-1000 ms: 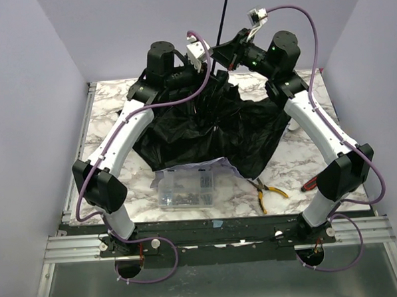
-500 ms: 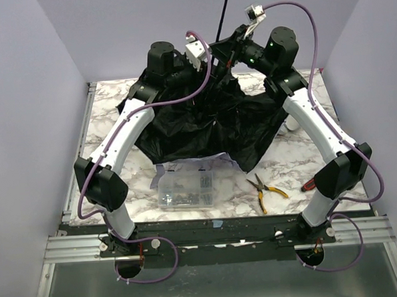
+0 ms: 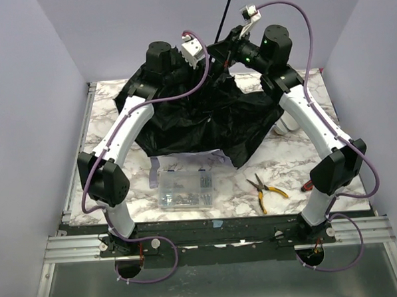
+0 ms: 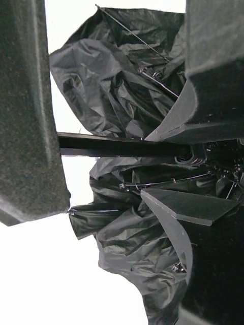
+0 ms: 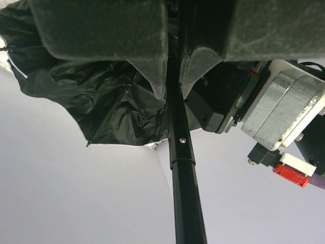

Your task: Open the umbrella

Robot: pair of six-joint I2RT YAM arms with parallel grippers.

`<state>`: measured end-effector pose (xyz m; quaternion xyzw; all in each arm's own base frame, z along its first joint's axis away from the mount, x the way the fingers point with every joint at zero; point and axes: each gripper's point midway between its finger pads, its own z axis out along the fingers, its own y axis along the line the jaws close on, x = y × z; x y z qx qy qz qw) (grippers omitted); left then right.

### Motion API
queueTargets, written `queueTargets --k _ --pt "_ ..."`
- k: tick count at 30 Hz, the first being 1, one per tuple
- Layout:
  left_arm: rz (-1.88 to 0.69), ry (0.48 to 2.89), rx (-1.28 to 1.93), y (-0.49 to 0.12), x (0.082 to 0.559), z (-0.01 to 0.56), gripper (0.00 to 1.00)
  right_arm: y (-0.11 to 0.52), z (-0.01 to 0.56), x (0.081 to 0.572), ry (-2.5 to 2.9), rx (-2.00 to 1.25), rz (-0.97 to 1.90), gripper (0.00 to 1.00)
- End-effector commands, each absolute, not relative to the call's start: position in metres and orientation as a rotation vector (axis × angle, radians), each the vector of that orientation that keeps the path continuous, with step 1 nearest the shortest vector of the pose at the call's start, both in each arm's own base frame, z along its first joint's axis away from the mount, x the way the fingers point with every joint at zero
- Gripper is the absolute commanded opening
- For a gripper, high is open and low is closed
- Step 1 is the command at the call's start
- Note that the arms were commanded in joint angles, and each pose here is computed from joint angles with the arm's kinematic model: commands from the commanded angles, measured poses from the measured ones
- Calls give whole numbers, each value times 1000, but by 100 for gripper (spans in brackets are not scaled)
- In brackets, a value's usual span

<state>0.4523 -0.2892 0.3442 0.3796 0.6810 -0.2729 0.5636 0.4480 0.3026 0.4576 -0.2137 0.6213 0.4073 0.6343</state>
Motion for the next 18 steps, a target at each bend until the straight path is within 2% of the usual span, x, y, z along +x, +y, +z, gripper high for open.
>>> queueTargets --k 1,18 --pt "-431 2095 866 -226 464 205 41 264 624 381 933 -458 910 1" --pt "-321 2211 863 -191 476 167 48 252 644 379 885 -438 882 1"
